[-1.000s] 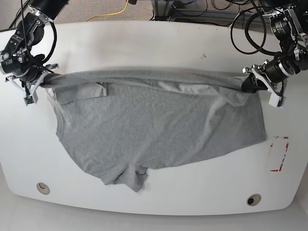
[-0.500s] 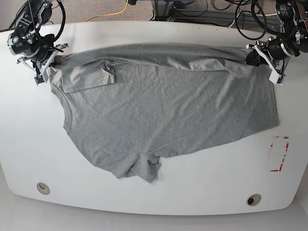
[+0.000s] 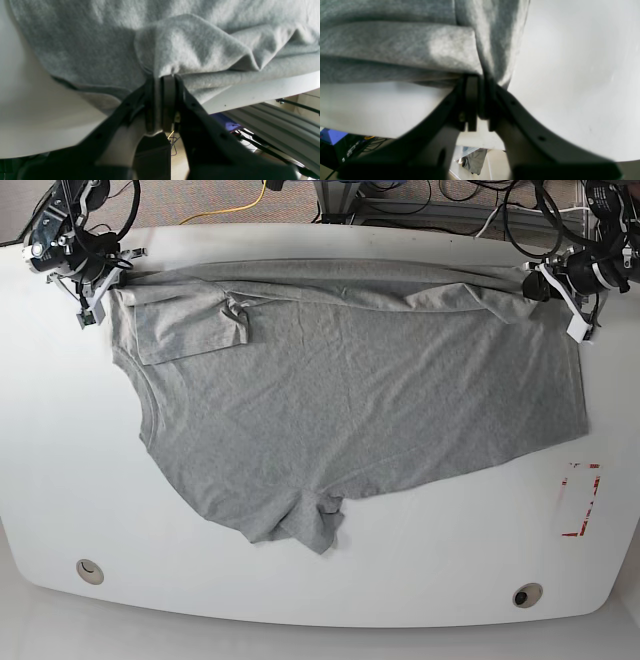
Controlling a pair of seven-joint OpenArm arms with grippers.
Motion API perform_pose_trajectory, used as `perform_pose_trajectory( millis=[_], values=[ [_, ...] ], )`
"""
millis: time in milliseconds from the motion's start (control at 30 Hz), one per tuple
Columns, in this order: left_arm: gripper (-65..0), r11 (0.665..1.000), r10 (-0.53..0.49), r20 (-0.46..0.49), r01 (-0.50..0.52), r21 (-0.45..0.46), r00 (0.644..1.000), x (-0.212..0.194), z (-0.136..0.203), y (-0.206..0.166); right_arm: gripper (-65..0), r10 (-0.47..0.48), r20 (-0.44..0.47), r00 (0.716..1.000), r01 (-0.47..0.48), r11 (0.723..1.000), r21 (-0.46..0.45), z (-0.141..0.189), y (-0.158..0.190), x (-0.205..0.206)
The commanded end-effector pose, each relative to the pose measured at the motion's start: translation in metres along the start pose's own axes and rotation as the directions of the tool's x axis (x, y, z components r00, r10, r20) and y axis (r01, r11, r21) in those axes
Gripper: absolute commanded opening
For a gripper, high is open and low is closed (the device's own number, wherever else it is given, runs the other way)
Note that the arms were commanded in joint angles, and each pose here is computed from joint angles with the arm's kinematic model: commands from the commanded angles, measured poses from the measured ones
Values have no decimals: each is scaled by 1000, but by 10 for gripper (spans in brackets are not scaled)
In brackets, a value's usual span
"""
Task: Layout the t-shirt on the table in an organized manner, then fold the t-shirt properly
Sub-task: 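Lay the shirt down by dragging both grippers across the table, then release the shirt edge and raise both grippers away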
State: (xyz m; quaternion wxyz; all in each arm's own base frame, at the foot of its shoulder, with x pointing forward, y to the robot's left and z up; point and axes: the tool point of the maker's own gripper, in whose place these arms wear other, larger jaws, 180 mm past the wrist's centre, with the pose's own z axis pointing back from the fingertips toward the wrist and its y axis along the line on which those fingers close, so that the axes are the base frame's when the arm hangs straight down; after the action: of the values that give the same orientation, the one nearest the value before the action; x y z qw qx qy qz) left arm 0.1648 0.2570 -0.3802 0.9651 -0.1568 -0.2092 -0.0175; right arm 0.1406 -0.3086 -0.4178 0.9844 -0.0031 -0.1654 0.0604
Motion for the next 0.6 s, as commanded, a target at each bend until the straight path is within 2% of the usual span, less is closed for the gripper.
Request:
perform_pose_trajectory(
  millis=[0, 33, 67, 100, 167, 200, 300, 367, 433, 567],
  values=[
    [-646, 1000, -22, 17, 21, 9, 1000, 6, 6, 2, -438, 6, 6, 1000, -6, 1000, -19, 4, -6, 1],
    [-646, 1000, -21, 14, 21, 9, 1000, 5, 6, 3, -407, 6, 6, 1000, -6, 1000, -19, 4, -6, 1],
    [-644, 1000, -19, 5, 19, 7, 1000, 2, 5, 2, -338, 4, 5, 1000, -4, 1000, -19, 4, -6, 0],
    [-643, 1000, -19, 2, 18, 7, 1000, 0, 5, 2, -296, 4, 5, 1000, -4, 1000, -19, 4, -6, 0],
    [-606, 1000, -18, -3, 18, 6, 1000, -1, 5, 2, -200, -3, 11, 1000, 3, 1000, -22, 6, -8, 1],
    [-587, 1000, -19, -4, 19, 5, 1000, -1, 5, 1, -179, -8, 13, 1000, 8, 1000, -25, 7, -9, 1],
    [-426, 1000, -17, -6, 17, 5, 1000, -2, 5, 1, -76, -10, 37, 999, 12, 998, -60, 16, -18, 6],
    [-322, 1000, -10, -13, 10, 9, 1000, -5, 5, 2, -40, 2, 54, 999, 2, 997, -79, 22, -20, 11],
    [-258, 1000, -5, -18, 6, 13, 1000, -9, 7, 4, -30, 14, 69, 998, -8, 996, -90, 26, -20, 16],
    [-228, 1000, -5, -26, 6, 28, 1000, -12, 9, 8, -29, 41, 88, 995, -31, 993, -111, 34, -21, 24]
  ],
)
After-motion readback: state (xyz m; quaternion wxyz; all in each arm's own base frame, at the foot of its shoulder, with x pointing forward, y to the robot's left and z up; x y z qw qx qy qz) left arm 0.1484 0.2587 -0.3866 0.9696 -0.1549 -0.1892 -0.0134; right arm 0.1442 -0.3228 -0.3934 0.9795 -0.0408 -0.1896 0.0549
